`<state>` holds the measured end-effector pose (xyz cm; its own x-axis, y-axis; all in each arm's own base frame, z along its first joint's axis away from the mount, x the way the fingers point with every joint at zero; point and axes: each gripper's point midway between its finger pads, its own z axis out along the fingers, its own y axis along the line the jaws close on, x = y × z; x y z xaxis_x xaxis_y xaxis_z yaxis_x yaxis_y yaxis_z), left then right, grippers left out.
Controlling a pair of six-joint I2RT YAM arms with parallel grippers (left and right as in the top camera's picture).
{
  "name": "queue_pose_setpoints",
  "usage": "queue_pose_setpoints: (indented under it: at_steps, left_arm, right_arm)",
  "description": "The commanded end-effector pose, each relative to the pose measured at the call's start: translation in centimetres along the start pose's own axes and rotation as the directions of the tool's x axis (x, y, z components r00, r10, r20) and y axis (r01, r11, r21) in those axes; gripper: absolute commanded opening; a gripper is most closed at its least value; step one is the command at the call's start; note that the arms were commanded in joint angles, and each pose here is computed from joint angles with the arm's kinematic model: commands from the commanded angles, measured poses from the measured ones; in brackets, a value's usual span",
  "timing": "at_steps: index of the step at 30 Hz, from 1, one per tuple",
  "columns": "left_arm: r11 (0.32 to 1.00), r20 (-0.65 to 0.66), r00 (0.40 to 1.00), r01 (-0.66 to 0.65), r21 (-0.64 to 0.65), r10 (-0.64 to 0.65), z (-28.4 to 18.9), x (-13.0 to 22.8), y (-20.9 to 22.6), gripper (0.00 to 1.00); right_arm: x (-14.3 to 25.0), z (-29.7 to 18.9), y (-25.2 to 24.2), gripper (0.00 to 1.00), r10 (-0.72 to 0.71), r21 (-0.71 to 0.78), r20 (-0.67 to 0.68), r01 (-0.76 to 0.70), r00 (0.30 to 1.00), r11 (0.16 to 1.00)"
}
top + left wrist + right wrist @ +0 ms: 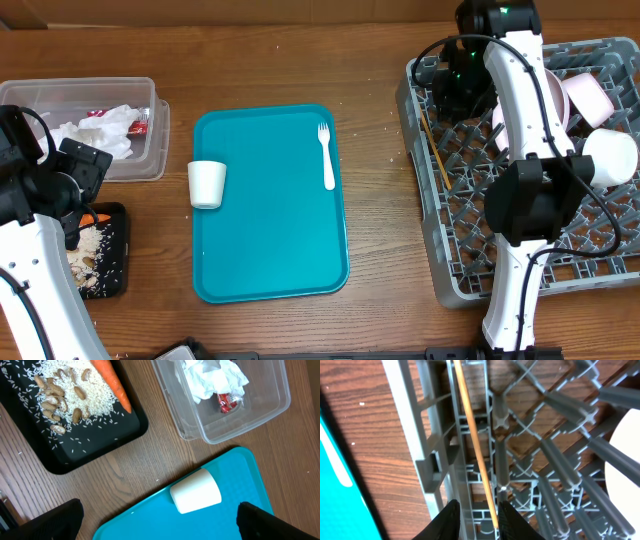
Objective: Sort waste into correct bins and load items into the dishwasher
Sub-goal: 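Carry the chopstick right and drop it into the dish rack, then return the right gripper to the white plastic fork on the tray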
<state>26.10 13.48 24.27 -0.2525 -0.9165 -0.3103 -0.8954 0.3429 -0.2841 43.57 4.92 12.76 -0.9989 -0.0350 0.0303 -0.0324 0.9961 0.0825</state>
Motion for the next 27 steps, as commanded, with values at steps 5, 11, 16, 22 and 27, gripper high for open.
queue_pose_setpoints:
  at_steps: [5, 11, 16, 22, 27]
  left_arm:
    - [1.000, 0.008, 1.000, 0.009, -0.001, -0.009, -0.1, -0.3, -0.1, 1.00]
    - [1.000, 0.008, 1.000, 0.009, -0.001, -0.009, -0.1, -0.3, -0.1, 1.00]
    - [1.000, 0.008, 1.000, 0.009, -0.001, -0.009, -0.1, -0.3, -0.1, 1.00]
    - [1.000, 0.008, 1.000, 0.009, -0.001, -0.009, -0.1, -0.3, -0.1, 1.00]
    - [1.000, 0.008, 1.000, 0.009, -0.001, -0.009, -0.1, -0.3, -0.1, 1.00]
  right_arm:
    - [1.1, -7.1, 5.6, 0.35, -0.026, -0.074, 0.186, 0.041, 0.982, 0.996]
    - [2.8, -8.6, 16.1, 1.00, -0.178, -0.310, 0.246, 0.251, 0.953, 0.917]
    - [1.6, -3.4, 20.1, 1.00, -0.123, -0.176, 0.258, 0.171, 0.958, 0.969]
    - [1.9, 4.8, 23.2, 1.00, -0.115, -0.069, 0.295, 0.141, 0.949, 0.988]
    - [2.7, 9.3, 22.9, 1.00, -0.067, -0.080, 0.274, 0.092, 0.959, 0.993]
